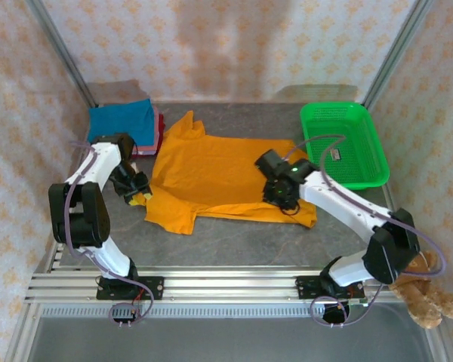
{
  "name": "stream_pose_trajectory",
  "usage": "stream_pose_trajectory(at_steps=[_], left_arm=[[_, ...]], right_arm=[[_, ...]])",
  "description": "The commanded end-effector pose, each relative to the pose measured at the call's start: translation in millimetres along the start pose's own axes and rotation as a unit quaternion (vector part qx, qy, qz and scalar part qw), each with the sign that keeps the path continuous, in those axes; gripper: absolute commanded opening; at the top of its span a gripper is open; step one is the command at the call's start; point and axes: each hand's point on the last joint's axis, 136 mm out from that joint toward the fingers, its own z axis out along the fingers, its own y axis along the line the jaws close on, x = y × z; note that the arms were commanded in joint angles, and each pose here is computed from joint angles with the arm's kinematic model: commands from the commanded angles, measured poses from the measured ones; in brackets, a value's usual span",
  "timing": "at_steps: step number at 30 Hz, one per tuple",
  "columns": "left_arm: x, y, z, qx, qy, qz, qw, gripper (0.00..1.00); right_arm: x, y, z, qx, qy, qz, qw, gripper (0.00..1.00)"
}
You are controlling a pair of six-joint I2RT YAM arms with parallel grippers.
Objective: Fold and stack the t-shirts
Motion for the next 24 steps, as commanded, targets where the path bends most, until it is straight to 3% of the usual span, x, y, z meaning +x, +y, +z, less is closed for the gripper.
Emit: stream_pose_trajectory(at_steps=[1,12,24], left_arm=[[9,11,14,-0.007,0.002,-0.012,1.000,0.37],[20,15,58,0.008,0.035,-0.029,0.999,0.35],[14,19,67,-0.002,0.046,-0.020,0.999,0.30]], right_arm=[[24,40,6,-0.004,0.020,-0.015,1.000,0.36],[108,173,64,-0.067,0.127,-0.090,0.986,0.34],[139,218,92,-0.080,0.176,-0.113,0.975,0.28]])
